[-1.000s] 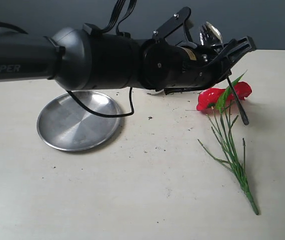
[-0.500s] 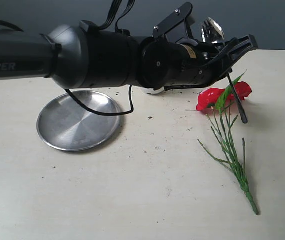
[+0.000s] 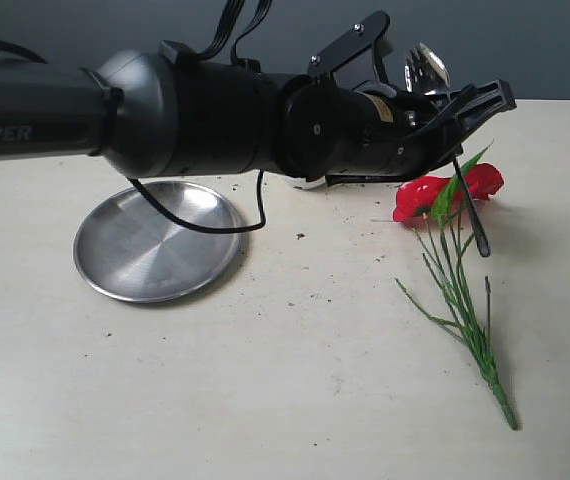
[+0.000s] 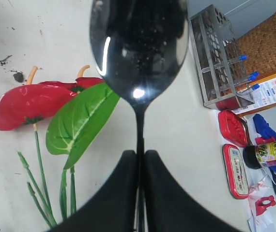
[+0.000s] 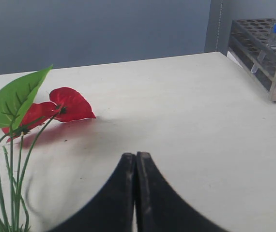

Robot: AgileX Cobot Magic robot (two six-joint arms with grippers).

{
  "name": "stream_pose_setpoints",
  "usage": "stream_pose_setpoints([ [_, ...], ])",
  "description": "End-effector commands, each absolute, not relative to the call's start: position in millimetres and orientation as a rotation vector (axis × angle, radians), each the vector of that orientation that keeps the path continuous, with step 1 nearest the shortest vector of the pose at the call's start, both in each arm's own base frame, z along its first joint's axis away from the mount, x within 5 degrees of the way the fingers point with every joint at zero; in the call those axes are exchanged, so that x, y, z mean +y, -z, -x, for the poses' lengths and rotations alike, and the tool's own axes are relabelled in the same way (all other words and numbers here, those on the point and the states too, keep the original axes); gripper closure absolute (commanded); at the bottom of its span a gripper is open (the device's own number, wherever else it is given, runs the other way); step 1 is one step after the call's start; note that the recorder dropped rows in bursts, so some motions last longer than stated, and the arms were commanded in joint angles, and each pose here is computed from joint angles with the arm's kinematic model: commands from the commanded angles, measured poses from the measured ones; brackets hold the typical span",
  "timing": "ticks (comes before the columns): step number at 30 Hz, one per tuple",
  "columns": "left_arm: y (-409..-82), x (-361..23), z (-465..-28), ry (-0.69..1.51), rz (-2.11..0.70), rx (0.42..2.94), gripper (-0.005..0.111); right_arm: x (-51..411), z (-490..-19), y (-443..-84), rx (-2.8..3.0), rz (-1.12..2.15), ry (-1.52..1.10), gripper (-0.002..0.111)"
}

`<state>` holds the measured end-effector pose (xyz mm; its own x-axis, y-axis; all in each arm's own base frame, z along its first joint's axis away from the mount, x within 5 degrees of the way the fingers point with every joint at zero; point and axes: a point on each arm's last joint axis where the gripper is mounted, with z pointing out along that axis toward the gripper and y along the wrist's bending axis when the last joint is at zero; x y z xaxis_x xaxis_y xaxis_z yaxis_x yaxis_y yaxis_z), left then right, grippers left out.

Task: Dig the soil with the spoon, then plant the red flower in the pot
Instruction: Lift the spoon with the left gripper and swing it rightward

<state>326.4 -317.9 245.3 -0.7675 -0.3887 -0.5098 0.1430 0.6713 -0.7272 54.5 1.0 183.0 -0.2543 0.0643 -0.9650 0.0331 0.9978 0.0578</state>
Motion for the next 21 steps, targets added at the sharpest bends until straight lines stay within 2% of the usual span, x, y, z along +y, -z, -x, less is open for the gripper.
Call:
stream_pose_setpoints([
  [1,-249,-316,-326,1.044,0.186,2.213,0.106,1,-54,-183,1.822,-0.075,-0.026,0.109],
  [9,-254,-316,-329,1.087,0.247,2.146,0.106,1,-54,-183,1.822,-0.075,-0.026,0.109],
  [21,-263,-306,-341,1.354,0.963,1.923,0.106,1,-54,-183,1.822,-0.075,-0.026,0.109],
])
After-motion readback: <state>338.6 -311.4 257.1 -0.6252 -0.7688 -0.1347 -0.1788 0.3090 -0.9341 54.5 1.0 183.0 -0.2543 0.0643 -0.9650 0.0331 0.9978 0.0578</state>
